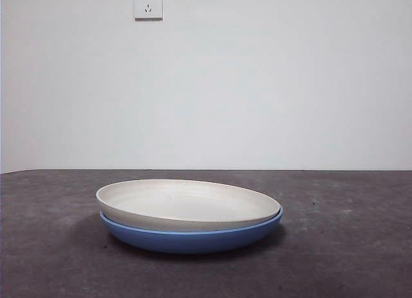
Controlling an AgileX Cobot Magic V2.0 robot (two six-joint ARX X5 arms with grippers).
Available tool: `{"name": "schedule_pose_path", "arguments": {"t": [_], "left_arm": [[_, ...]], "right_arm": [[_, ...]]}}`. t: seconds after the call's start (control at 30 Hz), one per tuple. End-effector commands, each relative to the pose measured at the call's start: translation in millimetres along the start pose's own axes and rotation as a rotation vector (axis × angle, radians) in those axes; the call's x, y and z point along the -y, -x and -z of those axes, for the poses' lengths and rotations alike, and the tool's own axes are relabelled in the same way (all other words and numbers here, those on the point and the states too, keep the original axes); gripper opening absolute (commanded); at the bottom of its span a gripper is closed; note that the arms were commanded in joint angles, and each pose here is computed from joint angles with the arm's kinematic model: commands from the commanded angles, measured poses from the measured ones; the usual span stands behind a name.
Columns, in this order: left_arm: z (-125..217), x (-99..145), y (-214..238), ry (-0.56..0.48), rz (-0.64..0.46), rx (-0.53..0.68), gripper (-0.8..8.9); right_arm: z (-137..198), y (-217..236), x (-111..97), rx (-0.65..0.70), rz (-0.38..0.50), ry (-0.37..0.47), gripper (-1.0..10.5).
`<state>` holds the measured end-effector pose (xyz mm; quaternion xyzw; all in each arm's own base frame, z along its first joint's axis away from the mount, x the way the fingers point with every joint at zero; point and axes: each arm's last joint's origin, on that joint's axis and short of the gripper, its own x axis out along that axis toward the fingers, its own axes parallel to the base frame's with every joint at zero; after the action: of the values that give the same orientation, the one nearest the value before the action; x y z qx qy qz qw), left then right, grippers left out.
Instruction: Pick up the white plate, put it on the blue plate, put it on desk
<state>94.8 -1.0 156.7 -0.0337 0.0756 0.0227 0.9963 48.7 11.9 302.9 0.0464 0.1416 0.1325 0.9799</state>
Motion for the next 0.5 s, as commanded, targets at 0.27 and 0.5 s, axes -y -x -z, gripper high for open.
{"name": "schedule_pose_path", "arguments": {"t": [0.27, 0.5], "left_arm": [[7.2, -0.8, -1.9, -0.013, -0.01, -0.024, 0.33], [7.2, -0.8, -1.9, -0.013, -0.01, -0.024, 0.33]], "right_arm": [[54.7, -46.3, 22.4, 0.278, 0.119, 0.026, 0.3], [89.1, -59.6, 32.9, 0.22, 0.193, 0.084, 0.3]]}}
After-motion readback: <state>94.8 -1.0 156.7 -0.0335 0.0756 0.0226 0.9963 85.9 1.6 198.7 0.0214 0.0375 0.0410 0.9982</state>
